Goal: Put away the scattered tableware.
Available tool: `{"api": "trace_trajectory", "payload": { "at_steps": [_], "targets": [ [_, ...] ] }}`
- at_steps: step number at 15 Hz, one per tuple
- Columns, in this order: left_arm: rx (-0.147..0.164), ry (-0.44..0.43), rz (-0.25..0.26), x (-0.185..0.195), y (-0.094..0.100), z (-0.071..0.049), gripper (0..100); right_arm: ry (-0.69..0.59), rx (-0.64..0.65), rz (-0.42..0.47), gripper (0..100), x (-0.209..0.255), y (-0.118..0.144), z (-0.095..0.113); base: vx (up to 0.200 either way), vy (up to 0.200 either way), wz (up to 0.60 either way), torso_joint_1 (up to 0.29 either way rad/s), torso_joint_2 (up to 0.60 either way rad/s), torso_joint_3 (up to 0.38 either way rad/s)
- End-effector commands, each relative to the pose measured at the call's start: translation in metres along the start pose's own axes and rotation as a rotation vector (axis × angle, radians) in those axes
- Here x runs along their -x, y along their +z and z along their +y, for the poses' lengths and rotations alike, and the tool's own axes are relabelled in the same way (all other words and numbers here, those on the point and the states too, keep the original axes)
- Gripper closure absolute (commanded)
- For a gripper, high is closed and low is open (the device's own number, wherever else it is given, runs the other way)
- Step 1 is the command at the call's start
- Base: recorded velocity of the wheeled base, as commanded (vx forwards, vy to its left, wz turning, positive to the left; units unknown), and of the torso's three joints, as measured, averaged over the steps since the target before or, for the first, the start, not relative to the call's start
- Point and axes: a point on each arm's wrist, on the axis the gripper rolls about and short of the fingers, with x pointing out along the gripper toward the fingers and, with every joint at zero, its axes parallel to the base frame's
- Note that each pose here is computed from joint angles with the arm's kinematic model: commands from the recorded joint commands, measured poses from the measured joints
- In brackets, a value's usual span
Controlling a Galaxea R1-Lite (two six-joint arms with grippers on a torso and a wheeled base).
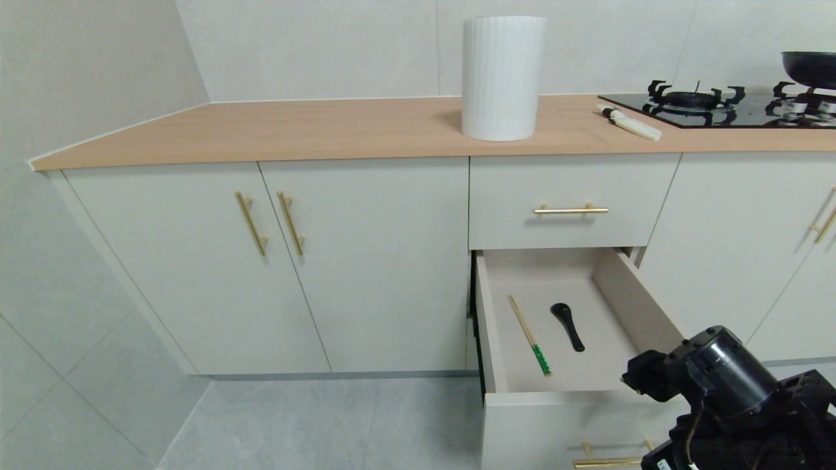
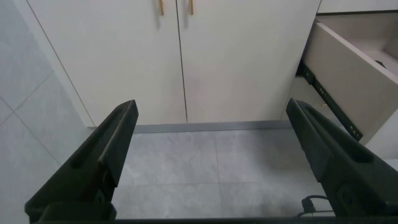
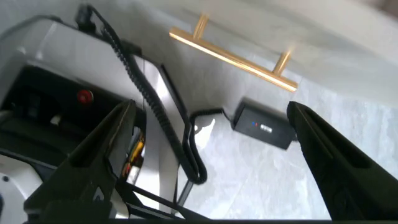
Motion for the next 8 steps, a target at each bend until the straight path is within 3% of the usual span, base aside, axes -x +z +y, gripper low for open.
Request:
{"api": "trace_trajectory", "payload": {
  "at_steps": [1, 8],
  "targets": [
    [0.0, 0.0, 0.001, 0.0, 0.0, 0.0, 0, -0.005, 0.001, 0.021, 0, -0.006, 0.001, 0.001, 0.0, 0.0, 0.0, 0.0, 0.0, 0.0],
    [0.0, 0.0, 0.001, 0.0, 0.0, 0.0, 0, -0.051, -0.159, 0.007, 0, -0.018, 0.024, -0.011, 0.0, 0.0, 0.0, 0.0, 0.0, 0.0]
  ]
}}
